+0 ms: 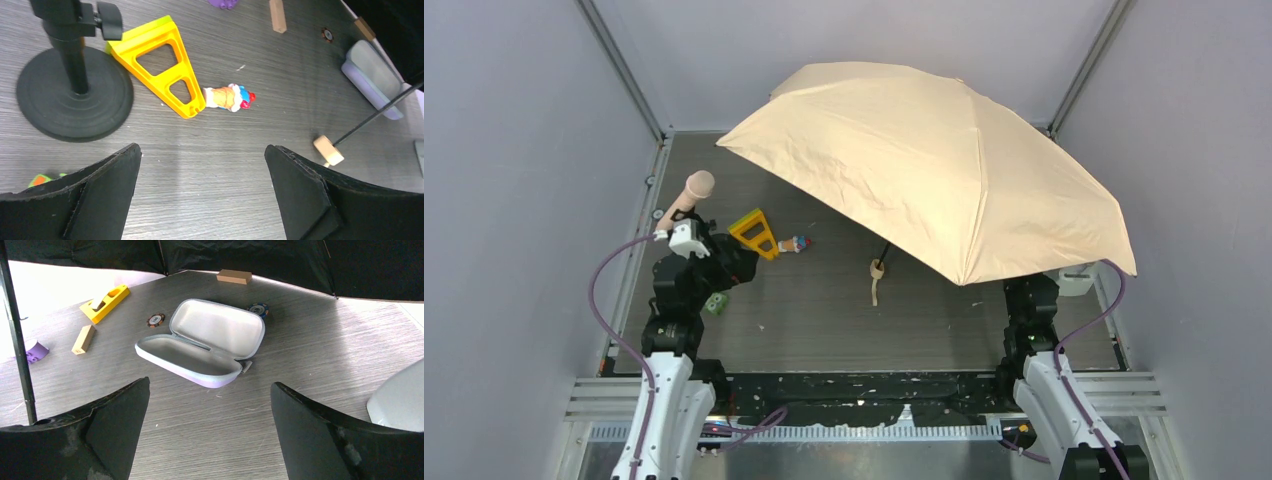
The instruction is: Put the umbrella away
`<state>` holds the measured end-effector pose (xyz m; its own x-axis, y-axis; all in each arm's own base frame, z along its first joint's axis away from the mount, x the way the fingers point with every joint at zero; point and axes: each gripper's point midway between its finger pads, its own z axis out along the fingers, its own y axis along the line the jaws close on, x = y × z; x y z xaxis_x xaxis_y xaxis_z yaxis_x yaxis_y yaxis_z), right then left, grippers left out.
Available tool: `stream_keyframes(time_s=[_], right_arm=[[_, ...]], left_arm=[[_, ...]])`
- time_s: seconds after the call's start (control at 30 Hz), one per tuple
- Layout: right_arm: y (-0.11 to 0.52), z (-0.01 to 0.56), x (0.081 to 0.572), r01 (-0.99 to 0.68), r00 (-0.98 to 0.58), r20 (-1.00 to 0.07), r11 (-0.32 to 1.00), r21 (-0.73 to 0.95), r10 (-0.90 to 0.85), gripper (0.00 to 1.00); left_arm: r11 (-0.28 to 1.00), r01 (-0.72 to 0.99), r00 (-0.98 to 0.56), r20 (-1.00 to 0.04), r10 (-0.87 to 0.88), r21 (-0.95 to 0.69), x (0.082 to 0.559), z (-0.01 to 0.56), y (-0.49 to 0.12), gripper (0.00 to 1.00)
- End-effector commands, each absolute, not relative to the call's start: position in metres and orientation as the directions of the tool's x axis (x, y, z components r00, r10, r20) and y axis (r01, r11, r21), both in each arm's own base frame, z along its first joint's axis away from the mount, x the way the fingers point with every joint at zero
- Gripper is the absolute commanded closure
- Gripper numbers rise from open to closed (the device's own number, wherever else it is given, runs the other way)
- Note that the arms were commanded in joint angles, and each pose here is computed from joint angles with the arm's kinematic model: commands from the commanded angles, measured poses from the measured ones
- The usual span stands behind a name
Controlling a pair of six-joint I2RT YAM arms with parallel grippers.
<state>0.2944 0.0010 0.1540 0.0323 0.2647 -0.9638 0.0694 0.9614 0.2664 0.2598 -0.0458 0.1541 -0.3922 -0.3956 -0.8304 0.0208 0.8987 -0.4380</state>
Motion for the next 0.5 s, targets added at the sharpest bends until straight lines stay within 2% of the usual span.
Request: stream_keyframes(time_s=[0.0, 0.07, 0.17, 0.3, 0.47], right_arm=[[0.008, 0.193, 0.300, 0.010, 0.121, -0.945, 0.952, 0.307, 0.303, 0.05], [0.012, 0.198, 0.302, -0.014, 0.134, -0.930, 0.939, 0.343, 0.342, 0.05], [0.022, 0.214, 0.306, -0.083, 0.171, -0.893, 0.909, 0.408, 0.417, 0.05], [0.040, 0.218, 0.325, -0.134, 0.140, -0.847, 0.858, 0.496, 0.512, 0.04], [0.085, 0.258, 0.348, -0.273, 0.145, -0.794, 0.795, 0.542, 0.591, 0.04]], left_arm=[[0.862, 0.097, -0.414, -0.808, -0.420, -0.498, 0.259, 0.170, -0.063, 0.00], [0.851, 0.132, -0.427, -0.804, -0.414, -0.508, 0.258, 0.168, -0.070, 0.00], [0.806, 0.318, -0.428, -0.834, -0.348, -0.499, 0.254, 0.179, -0.107, 0.08], [0.825, 0.425, -0.397, -0.896, -0.199, -0.371, 0.250, 0.192, -0.160, 0.08], [0.735, 0.608, -0.352, -0.932, -0.089, -0.300, 0.263, 0.215, -0.243, 0.09]])
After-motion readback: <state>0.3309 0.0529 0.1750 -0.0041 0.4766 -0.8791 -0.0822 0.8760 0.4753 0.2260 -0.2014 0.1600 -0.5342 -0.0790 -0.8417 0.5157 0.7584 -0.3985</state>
